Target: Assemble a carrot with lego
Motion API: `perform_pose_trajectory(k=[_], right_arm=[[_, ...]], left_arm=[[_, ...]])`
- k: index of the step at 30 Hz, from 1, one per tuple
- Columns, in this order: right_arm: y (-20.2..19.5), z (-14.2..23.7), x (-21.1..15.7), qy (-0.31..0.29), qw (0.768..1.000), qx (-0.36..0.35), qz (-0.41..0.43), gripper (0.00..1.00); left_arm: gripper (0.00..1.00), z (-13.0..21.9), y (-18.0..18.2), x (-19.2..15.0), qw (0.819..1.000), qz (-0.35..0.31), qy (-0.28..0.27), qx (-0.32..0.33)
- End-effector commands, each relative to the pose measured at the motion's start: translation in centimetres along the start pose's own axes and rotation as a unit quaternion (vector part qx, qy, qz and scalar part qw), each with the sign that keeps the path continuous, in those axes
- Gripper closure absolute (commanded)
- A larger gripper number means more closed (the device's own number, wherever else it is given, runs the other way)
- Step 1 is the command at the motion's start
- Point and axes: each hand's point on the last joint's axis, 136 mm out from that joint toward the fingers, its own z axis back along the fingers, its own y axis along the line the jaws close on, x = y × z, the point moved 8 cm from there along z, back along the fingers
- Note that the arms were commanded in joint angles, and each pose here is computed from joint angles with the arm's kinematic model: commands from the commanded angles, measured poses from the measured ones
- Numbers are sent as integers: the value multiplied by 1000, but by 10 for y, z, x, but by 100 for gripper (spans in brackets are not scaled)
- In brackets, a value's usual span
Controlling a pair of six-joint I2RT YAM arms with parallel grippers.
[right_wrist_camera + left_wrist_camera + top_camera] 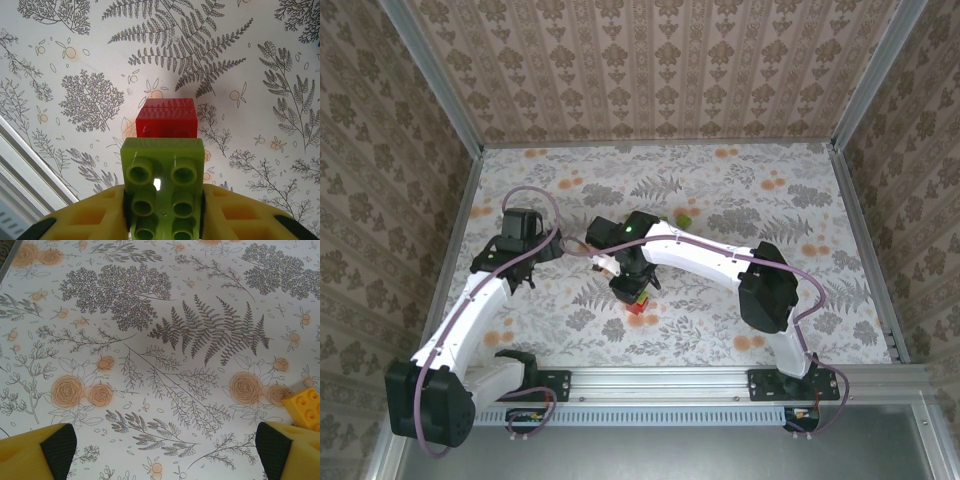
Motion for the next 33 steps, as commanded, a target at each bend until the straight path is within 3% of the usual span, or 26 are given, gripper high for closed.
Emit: perform_pose_trajectory(k=[1,11,20,33], right_arm=[[2,-61,-20,111,994,5,8,66],[1,-16,-11,61,996,-13,58,67],[13,0,-28,81,985,-1,150,65],[31,3,-53,102,976,12,194,67]], left_arm=[[5,5,-1,7,1000,-8,-8,3],[5,3,-1,6,1000,-10,-6,6],[5,2,-2,6,1000,-10,-4,5],[5,1,-2,6,1000,-12,-3,8]])
